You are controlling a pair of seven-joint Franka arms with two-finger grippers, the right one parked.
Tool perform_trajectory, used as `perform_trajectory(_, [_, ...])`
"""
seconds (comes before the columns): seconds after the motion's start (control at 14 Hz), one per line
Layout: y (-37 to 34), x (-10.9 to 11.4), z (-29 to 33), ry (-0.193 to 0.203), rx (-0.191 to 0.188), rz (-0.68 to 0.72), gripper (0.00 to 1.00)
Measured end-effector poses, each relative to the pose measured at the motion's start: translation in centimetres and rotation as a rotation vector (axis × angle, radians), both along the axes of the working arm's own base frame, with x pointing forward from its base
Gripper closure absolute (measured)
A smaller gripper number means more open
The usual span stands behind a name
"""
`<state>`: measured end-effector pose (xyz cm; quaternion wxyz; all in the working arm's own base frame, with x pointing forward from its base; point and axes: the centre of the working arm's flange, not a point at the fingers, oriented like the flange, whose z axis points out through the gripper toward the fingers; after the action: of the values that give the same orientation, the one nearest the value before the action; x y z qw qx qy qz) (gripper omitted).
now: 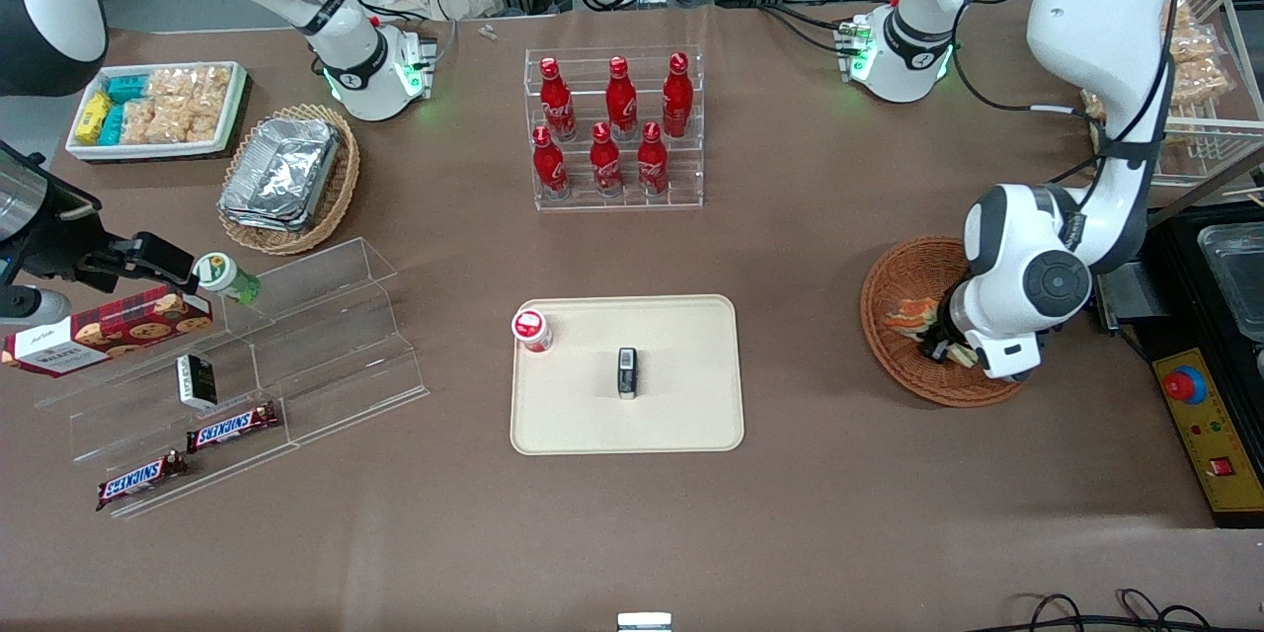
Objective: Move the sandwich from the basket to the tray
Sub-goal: 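Lift the sandwich out of the basket with the left gripper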
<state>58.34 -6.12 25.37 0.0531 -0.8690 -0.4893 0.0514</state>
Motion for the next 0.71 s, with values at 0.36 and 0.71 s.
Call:
perform_trajectory(0.36, [-2.4, 0.2, 12.4, 0.050, -0.040, -0.291, 0.80])
perform_trajectory(0.71, [-13.1, -1.3, 15.1, 0.048, -0.096, -0.596, 0.80])
